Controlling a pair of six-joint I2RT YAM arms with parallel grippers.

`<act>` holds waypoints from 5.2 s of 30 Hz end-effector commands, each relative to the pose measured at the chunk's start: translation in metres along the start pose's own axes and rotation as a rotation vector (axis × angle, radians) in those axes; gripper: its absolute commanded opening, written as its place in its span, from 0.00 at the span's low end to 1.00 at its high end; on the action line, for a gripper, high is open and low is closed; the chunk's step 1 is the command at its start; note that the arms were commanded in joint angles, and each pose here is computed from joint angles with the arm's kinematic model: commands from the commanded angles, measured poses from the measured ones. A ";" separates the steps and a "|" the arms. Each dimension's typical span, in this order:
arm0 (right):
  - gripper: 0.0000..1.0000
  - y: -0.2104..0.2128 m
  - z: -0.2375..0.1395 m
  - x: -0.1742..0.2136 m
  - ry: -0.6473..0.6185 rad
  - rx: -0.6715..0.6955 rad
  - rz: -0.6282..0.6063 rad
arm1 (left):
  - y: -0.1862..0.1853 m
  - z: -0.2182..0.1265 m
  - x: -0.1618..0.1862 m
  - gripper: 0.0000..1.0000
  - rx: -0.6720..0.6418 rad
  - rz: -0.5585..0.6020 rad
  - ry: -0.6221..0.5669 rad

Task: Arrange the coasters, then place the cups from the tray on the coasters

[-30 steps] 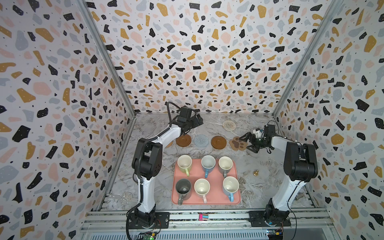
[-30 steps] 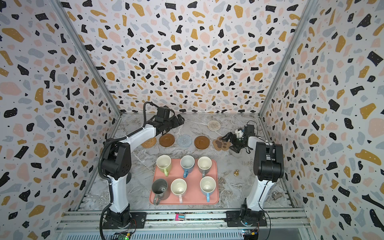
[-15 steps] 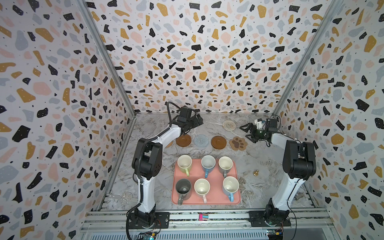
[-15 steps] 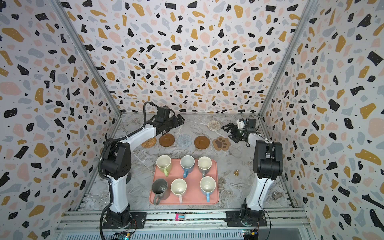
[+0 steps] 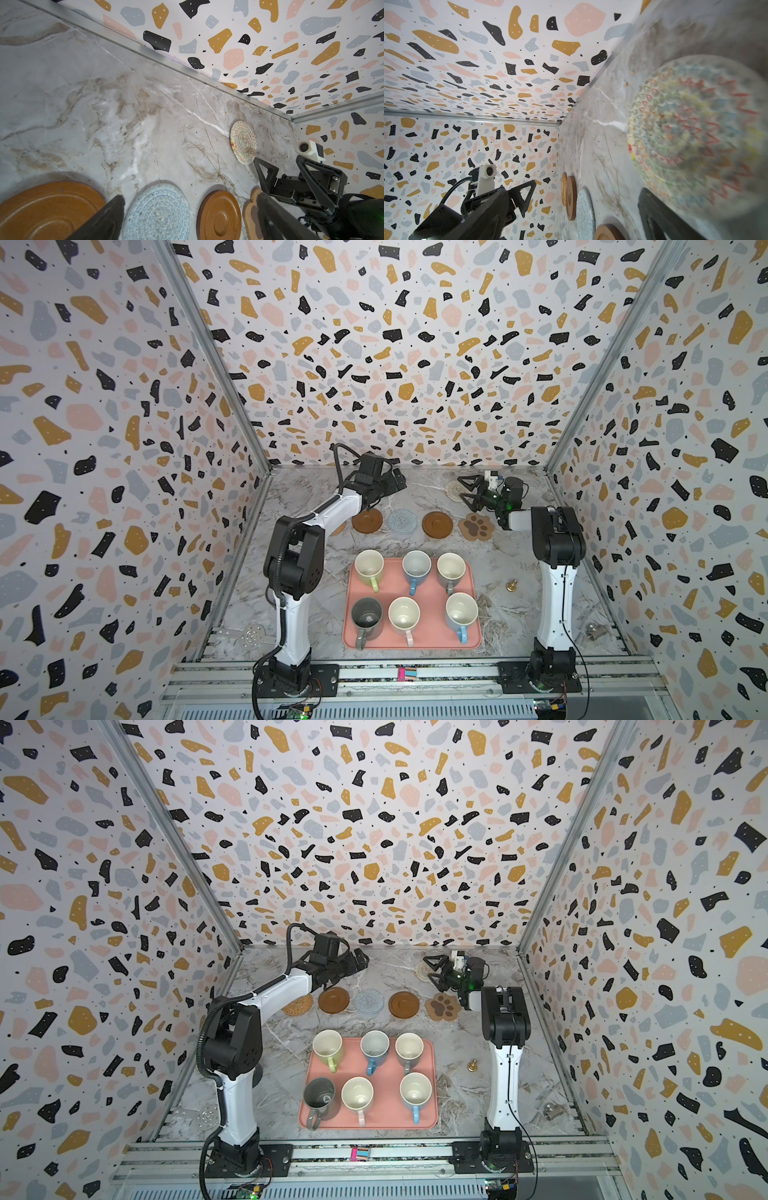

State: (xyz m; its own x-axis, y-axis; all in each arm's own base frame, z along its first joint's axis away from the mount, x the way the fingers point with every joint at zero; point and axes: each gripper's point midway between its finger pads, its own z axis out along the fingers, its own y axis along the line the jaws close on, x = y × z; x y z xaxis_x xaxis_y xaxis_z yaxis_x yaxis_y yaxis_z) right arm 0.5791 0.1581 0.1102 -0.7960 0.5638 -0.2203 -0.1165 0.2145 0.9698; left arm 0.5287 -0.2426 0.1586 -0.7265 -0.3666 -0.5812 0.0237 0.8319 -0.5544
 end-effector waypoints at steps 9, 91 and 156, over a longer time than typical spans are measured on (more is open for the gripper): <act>0.99 0.008 0.024 -0.039 -0.093 0.097 0.004 | -0.008 -0.019 -0.010 1.00 0.020 -0.007 -0.046; 0.99 -0.104 -0.172 0.038 -0.027 0.883 0.142 | -0.006 -0.012 -0.002 1.00 0.028 0.003 -0.014; 0.99 0.001 -0.190 0.014 0.018 0.574 -0.218 | -0.036 -0.031 -0.030 1.00 -0.032 -0.059 -0.122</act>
State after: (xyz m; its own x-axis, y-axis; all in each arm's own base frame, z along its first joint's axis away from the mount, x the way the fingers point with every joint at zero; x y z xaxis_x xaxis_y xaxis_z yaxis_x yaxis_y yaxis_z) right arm 0.4688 0.0061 0.1183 -0.7789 0.5035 -0.3740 0.1260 0.7098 0.6930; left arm 0.5261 -0.2480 0.1843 -0.6870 -0.4250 -0.5893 -0.0334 0.8287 -0.5587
